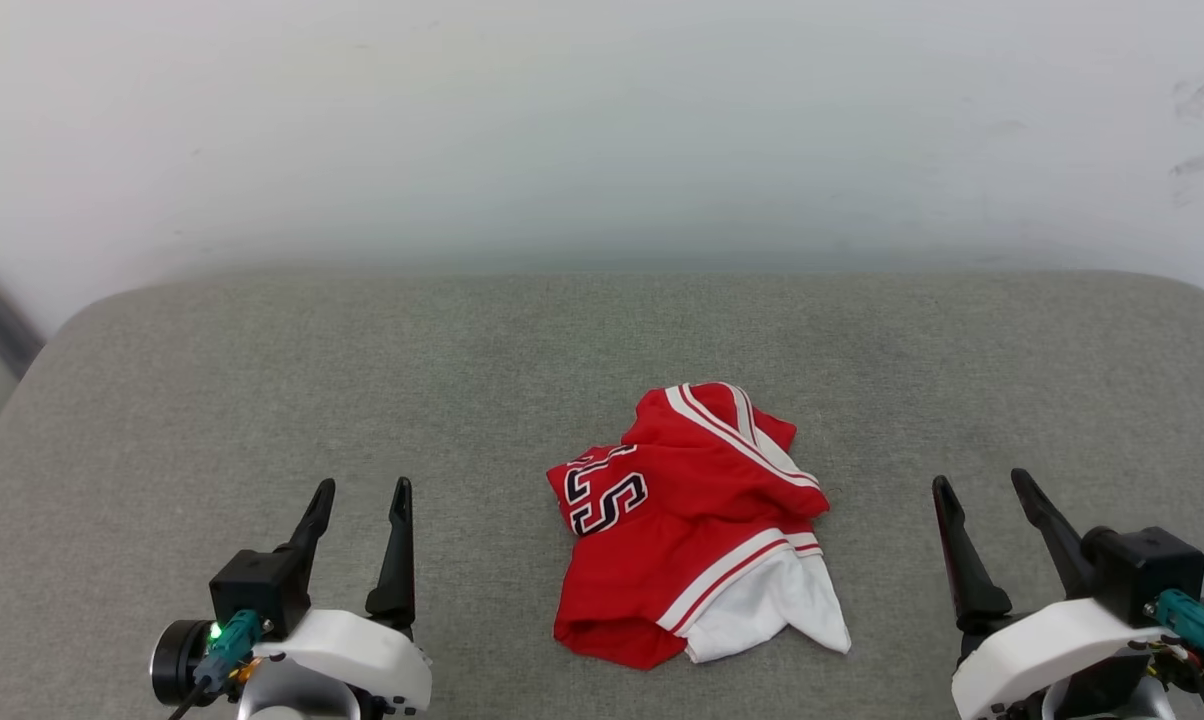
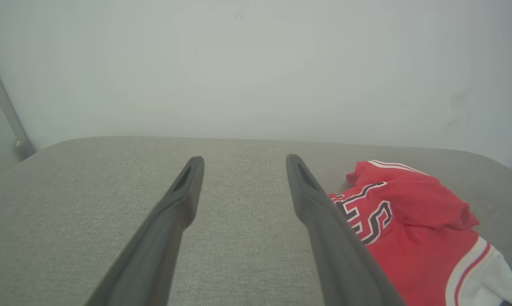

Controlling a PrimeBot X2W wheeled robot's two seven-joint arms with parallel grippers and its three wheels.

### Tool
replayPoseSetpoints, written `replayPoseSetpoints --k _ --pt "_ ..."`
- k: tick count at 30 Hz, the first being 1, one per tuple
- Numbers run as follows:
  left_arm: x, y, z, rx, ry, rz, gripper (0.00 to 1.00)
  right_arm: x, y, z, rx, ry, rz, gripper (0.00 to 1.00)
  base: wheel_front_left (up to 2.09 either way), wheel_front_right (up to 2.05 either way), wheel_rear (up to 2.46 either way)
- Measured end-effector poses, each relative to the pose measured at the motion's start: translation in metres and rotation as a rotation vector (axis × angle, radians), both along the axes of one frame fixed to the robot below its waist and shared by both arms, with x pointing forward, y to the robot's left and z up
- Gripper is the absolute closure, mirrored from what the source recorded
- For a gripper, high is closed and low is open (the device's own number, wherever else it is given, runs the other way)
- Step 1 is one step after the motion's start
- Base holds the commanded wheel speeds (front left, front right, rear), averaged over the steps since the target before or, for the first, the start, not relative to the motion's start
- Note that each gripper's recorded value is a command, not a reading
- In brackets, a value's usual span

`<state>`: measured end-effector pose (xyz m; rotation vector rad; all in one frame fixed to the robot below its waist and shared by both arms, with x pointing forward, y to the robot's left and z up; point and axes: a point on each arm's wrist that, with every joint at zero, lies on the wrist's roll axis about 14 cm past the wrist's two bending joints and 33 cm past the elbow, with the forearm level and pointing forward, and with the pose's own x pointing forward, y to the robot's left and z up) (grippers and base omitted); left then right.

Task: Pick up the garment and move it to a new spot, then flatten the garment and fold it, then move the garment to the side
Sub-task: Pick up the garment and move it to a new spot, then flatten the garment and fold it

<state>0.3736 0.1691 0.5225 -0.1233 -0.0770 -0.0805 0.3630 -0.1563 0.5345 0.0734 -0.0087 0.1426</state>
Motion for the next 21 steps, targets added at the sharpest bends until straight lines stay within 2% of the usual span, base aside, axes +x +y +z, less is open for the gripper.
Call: replayPoseSetpoints --k 14,21 --pt "0.0 -0.007 0.004 0.001 0.0 -0.02 0.0 -0.005 -0.004 -0.003 0.005 0.014 -0.01 0.0 0.0 0.0 0.0" --pt "0.003 -0.008 0.009 -0.002 -0.015 -0.027 0.0 -0.004 -0.018 -0.04 0.004 0.188 -0.045 0.0 0.0 0.0 0.0"
